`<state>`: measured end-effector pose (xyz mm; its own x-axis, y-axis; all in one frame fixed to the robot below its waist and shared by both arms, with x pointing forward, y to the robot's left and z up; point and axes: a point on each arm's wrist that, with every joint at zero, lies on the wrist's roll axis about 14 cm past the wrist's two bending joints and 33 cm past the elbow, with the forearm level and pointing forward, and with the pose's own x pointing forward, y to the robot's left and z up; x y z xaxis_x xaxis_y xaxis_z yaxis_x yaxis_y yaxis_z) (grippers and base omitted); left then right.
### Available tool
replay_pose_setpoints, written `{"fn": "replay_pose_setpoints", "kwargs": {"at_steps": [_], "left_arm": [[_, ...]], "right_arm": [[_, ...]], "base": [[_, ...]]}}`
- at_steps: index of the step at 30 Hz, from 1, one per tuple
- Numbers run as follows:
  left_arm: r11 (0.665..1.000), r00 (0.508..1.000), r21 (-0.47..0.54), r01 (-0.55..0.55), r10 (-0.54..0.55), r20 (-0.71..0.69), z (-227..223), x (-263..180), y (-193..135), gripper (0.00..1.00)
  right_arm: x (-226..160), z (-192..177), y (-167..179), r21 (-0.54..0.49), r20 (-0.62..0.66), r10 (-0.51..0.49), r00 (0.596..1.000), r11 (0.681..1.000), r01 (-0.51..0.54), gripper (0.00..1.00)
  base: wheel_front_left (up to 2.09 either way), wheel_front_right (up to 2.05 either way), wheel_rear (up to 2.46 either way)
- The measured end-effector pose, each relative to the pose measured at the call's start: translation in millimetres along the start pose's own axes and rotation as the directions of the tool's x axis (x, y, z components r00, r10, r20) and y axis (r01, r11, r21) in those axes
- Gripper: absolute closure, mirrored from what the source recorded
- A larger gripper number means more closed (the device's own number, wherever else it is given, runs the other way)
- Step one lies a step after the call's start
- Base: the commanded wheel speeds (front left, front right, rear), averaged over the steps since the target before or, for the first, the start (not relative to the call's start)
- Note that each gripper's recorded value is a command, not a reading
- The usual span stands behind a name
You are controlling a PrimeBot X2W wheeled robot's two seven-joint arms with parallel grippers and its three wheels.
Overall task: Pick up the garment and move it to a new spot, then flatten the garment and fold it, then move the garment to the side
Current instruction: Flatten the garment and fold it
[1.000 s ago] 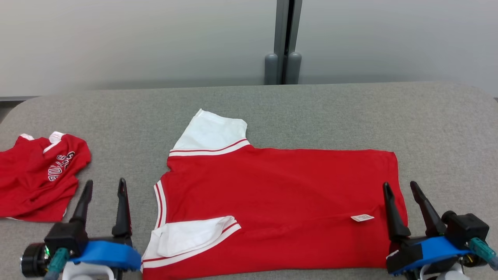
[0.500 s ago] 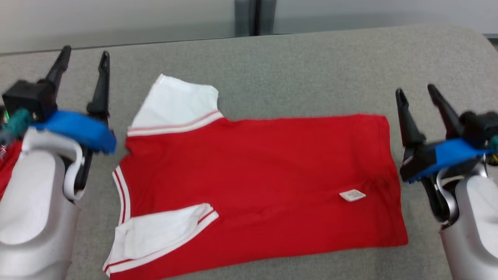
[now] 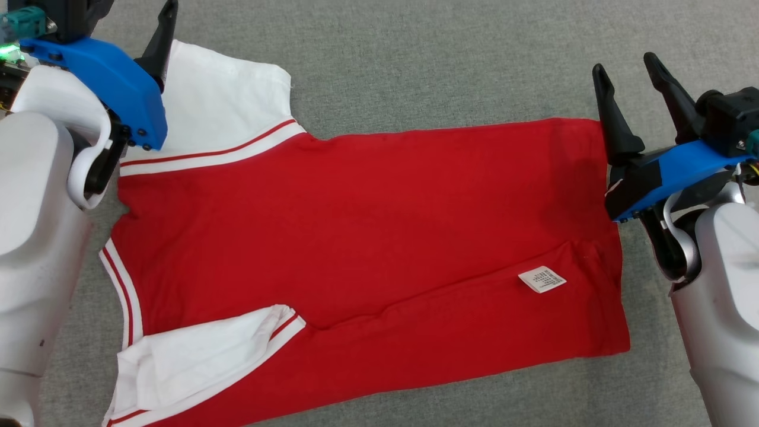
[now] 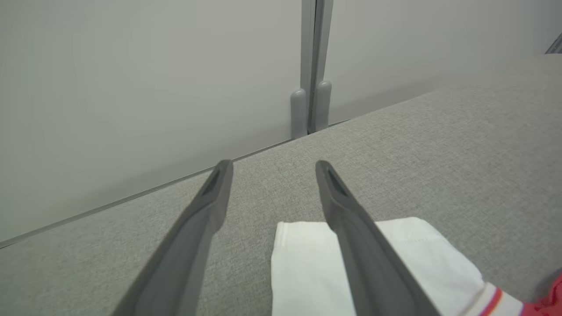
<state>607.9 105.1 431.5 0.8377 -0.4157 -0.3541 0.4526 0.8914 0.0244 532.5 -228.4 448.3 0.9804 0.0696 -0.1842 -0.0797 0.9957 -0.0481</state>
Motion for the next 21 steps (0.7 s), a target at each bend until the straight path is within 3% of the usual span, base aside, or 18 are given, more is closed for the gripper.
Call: {"fn": "replay_pose_setpoints", "kwargs": {"at_steps": [6,21], "left_arm": [[0.998,0.982,-0.049,0.031,-0.039,-0.186,-50.3,15.2,-4.0,0.0],[0.982,0.939,-0.179,0.054,-0.111,-0.325,-89.5,26.0,-19.0,0.0]], "right_arm": [[4.5,-20.5,-2.0,0.001,-0.041,-0.001,0.999,1.0,0.001,0.0],[9.7,-35.3,-3.5,0.008,-0.075,0.002,0.997,1.0,-0.001,0.0]], "base": [[0.0,0.0,0.0],[0.0,0.0,0.0]]}}
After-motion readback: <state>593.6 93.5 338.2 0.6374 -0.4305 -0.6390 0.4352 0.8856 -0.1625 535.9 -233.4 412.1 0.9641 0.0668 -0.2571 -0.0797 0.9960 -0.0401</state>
